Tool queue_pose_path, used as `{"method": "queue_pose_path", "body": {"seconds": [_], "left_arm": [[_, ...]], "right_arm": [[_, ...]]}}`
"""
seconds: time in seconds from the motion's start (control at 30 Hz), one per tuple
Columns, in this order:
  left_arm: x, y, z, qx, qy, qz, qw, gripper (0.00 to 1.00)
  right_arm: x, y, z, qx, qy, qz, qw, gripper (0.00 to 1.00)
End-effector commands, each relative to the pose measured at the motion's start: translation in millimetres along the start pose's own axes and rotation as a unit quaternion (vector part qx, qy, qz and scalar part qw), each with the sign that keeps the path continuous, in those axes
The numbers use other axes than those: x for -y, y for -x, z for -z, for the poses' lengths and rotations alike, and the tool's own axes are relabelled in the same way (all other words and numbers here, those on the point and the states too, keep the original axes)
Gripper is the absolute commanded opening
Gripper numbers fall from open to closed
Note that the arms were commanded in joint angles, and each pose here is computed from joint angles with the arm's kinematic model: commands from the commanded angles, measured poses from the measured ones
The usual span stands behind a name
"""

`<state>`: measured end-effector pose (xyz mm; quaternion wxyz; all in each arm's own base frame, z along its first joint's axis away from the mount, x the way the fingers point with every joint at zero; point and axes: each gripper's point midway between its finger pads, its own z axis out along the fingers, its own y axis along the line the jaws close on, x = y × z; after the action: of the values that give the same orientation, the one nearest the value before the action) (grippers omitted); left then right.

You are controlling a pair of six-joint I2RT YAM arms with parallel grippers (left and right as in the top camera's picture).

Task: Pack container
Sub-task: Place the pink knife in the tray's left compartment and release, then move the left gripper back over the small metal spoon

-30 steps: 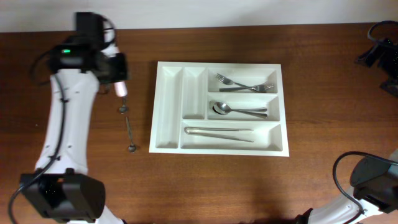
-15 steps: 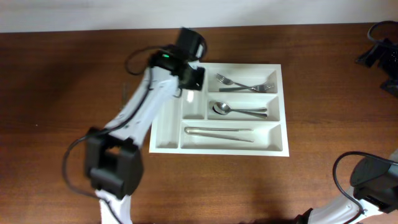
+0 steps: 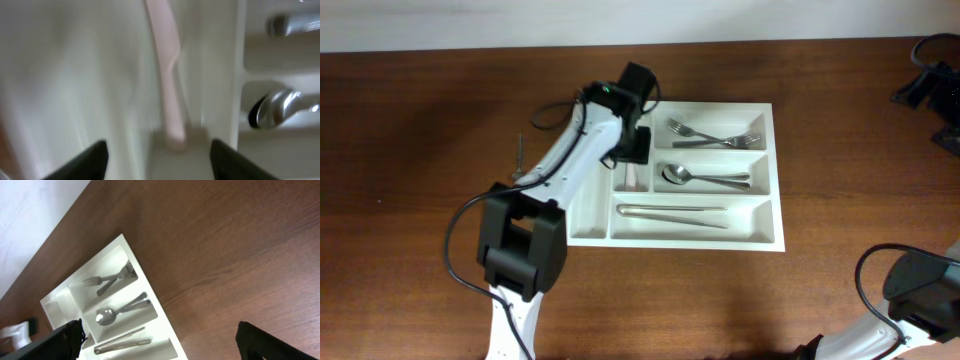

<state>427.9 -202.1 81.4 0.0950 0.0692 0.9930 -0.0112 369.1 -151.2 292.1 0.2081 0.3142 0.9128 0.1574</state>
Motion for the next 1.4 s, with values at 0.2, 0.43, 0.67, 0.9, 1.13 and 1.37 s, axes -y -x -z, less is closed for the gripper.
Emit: {"method": "queue_pose_path", "body": {"seconds": [0.2, 0.43, 0.67, 0.9, 1.13, 1.37], "left_arm": [[-148.7, 39.7, 154.8, 0.091, 0.136, 0.110, 0.980, 0.87], [-228.0, 28.2, 155.6, 0.068, 0.102, 0.188, 0.974, 1.00], [-230.6, 10.6, 99.4, -0.018, 0.018, 0.166, 0.986, 0.99], [-231.9, -11.1, 40.3, -0.104, 0.009, 0.052, 0.993, 0.89], [-234.0, -27.5, -7.9, -0.152, 0.010, 0.052, 0.987, 0.72], [-228.3, -51.7, -10.8, -0.206, 0.002, 0.050, 0.977, 0.68]], "right_arm": [[-1.0, -0.9, -2.6, -0.005, 0.007, -0.003, 1.000, 0.99], [-0.9, -0.8, -2.6, -0.005, 0.007, -0.003, 1.000, 0.99], [-1.0, -0.9, -2.6, -0.005, 0.007, -0.003, 1.000, 0.99], [-1.0, -0.9, -2.6, -0.005, 0.007, -0.003, 1.000, 0.99], [-0.9, -0.8, -2.6, -0.005, 0.007, -0.003, 1.000, 0.99], [-1.0, -0.9, -2.6, -0.005, 0.007, -0.003, 1.000, 0.99]]}}
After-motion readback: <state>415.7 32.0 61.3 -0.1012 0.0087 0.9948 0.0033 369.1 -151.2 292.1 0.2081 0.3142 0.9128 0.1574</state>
